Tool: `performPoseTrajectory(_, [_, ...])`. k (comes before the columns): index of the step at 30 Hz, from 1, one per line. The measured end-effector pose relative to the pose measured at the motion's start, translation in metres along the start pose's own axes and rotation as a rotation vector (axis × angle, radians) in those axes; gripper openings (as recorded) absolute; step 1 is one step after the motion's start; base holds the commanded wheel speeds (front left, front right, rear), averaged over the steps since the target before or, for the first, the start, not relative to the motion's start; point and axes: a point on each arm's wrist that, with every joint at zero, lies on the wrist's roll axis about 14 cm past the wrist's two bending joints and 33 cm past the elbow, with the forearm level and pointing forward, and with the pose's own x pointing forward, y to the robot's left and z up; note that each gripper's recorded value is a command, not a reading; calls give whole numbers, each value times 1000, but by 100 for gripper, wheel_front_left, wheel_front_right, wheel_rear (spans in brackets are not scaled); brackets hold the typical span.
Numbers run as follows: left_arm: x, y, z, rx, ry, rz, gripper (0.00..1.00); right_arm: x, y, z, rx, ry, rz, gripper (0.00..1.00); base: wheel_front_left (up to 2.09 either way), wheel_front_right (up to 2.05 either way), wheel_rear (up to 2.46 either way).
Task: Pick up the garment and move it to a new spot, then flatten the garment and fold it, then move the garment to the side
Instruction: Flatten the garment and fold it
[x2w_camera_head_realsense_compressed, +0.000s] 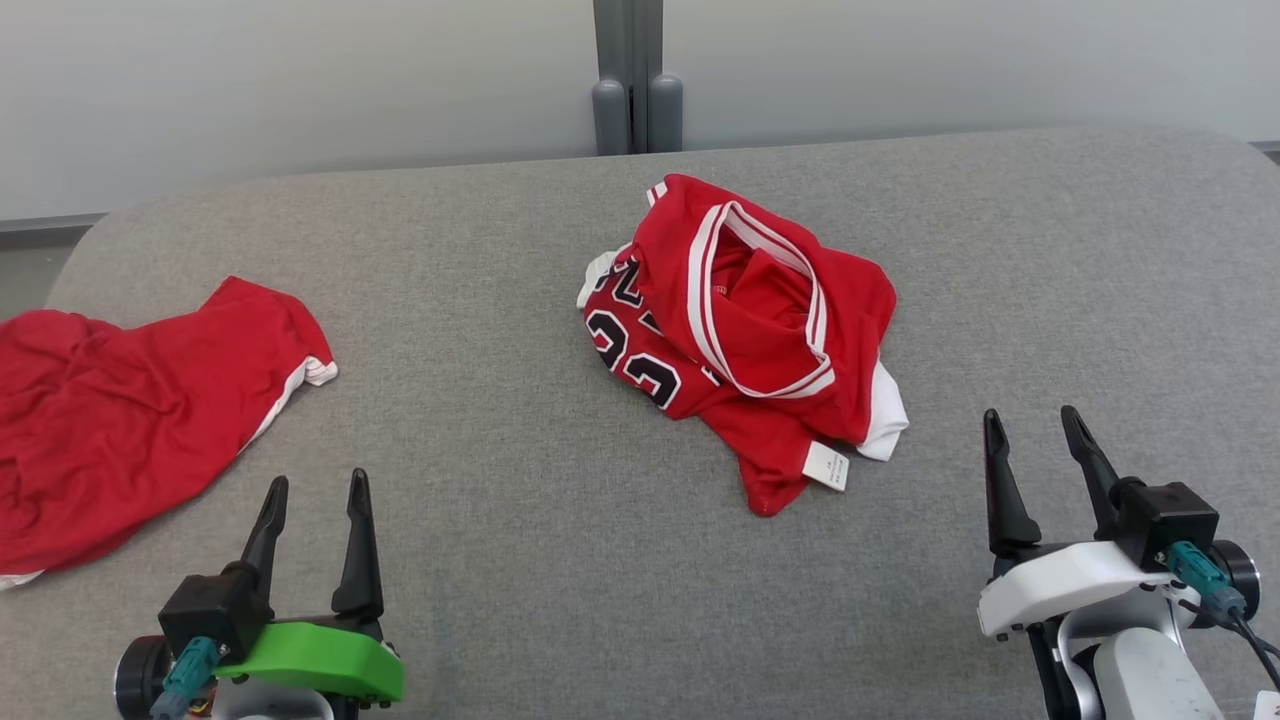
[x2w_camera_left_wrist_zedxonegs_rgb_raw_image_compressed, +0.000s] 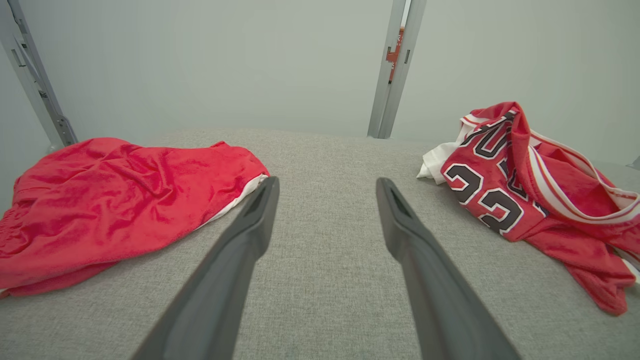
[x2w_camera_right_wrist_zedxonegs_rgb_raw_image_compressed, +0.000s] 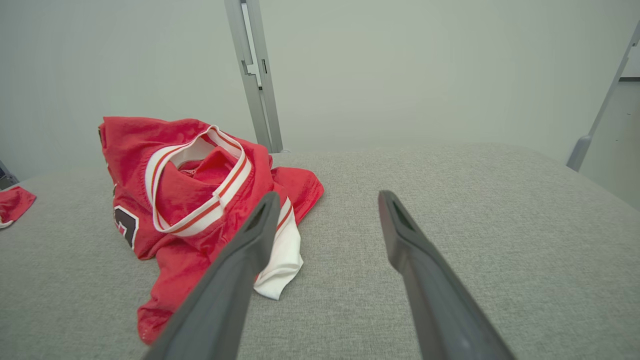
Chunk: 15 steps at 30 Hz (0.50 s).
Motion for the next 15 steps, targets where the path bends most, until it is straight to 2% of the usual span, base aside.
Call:
performPoseTrajectory(7, [2,-2,-2,-2,4,-8,100,1,8,-7,8,20,24,100,0,0,0])
performPoseTrajectory(15, [2,-2,-7,-13,16,-7,100,37,72,-27,-39,201,225,100,0,0,0])
